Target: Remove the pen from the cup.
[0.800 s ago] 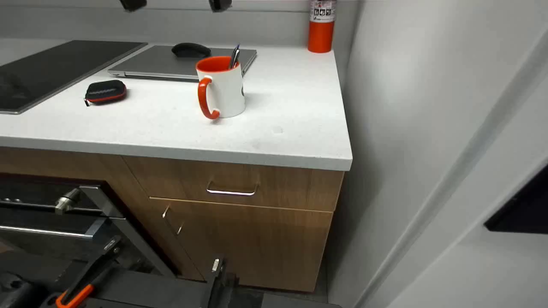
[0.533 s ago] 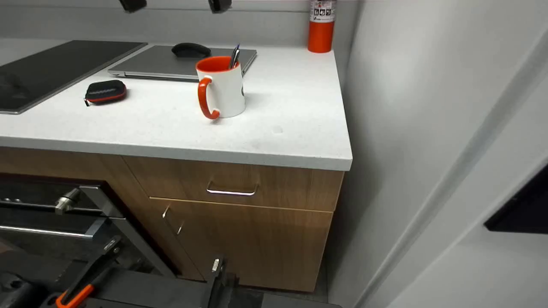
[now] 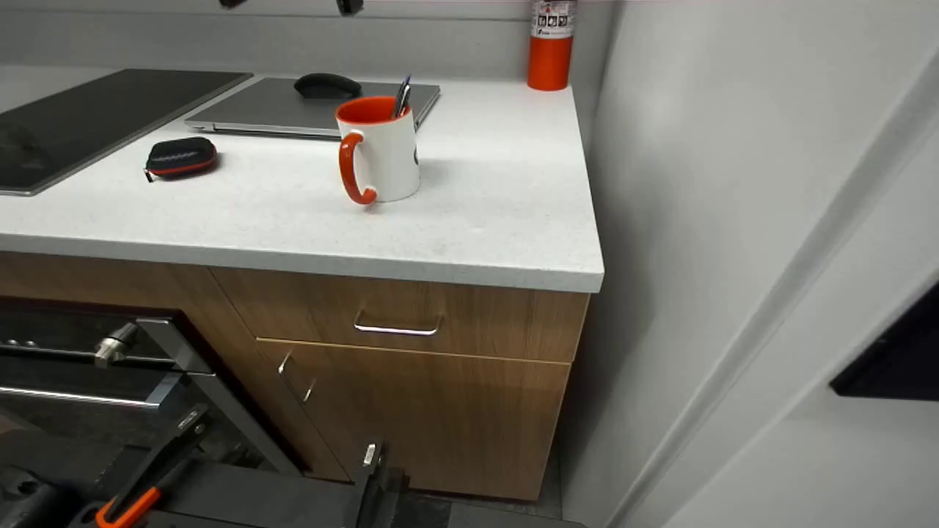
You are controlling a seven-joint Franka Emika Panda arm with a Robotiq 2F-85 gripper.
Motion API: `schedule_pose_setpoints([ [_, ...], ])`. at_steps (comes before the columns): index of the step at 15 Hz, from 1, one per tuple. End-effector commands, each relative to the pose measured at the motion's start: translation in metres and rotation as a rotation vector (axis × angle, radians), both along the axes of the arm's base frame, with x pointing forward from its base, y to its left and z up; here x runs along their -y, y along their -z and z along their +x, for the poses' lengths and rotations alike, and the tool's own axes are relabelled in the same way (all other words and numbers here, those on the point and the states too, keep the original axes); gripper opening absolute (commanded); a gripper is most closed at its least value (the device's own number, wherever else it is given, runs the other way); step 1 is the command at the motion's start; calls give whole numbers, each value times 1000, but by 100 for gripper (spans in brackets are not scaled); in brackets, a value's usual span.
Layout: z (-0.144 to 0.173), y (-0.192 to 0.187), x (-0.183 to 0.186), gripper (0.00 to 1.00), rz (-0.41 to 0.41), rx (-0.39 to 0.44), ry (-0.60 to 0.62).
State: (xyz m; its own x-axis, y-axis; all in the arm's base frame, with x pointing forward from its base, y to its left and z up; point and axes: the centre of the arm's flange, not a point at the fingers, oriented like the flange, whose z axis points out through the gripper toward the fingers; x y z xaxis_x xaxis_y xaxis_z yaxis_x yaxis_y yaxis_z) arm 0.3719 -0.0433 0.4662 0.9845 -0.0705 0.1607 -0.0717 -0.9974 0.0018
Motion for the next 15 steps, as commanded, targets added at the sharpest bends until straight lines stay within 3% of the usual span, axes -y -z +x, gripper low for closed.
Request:
schedule_pose_setpoints([
  [1, 81, 10, 0, 100, 0, -14, 33],
  [3, 97, 15, 6, 100, 6, -37, 35],
  [4, 60, 19, 0, 100, -10, -23, 12],
  [7, 84, 26, 4, 100, -12, -44, 17],
  [10, 86, 25, 5, 100, -13, -42, 17],
  [15, 116, 41, 13, 100, 13, -48, 115],
])
